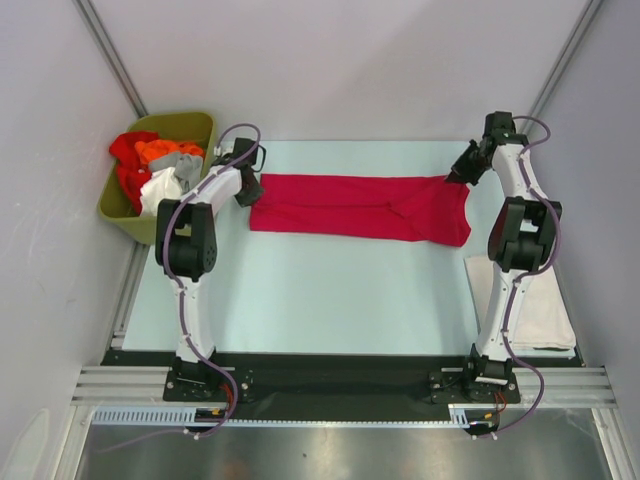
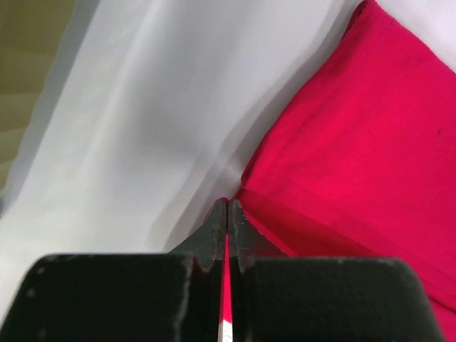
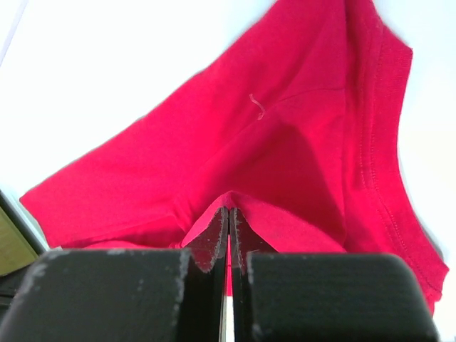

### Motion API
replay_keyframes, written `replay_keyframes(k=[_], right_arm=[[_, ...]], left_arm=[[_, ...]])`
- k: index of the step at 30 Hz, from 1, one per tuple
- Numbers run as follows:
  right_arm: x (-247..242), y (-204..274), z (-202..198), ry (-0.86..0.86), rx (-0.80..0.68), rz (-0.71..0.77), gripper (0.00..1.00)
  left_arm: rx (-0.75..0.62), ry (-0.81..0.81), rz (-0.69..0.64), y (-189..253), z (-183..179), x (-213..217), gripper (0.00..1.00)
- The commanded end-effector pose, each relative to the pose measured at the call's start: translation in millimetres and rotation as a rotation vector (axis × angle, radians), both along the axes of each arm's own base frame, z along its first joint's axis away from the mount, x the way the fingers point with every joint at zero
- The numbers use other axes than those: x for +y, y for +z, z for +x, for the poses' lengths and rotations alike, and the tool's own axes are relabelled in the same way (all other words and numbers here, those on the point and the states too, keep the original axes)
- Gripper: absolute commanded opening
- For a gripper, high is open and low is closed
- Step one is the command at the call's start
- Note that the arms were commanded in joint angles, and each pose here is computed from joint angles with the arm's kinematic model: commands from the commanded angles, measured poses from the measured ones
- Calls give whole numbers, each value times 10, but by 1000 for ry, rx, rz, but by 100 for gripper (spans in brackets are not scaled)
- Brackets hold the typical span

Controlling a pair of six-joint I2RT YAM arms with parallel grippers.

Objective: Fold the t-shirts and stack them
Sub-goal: Fold the tshirt

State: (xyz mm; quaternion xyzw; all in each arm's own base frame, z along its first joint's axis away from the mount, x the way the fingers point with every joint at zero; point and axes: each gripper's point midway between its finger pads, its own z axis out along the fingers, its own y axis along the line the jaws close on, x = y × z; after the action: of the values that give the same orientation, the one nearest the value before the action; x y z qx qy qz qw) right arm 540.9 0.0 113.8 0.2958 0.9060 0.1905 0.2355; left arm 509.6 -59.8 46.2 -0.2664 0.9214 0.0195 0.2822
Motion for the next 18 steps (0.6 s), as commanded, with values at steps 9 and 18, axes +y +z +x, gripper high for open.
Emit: replay_keyframes(k=[9,18], right_arm=[[-129,180,-62,-63,-38,-11,0],[-215,267,-183,-101,-40,-26,0]], left_arm=[[-27,-33,1,120,97,-10,0],[-29,-36,13,139,96,16,0]])
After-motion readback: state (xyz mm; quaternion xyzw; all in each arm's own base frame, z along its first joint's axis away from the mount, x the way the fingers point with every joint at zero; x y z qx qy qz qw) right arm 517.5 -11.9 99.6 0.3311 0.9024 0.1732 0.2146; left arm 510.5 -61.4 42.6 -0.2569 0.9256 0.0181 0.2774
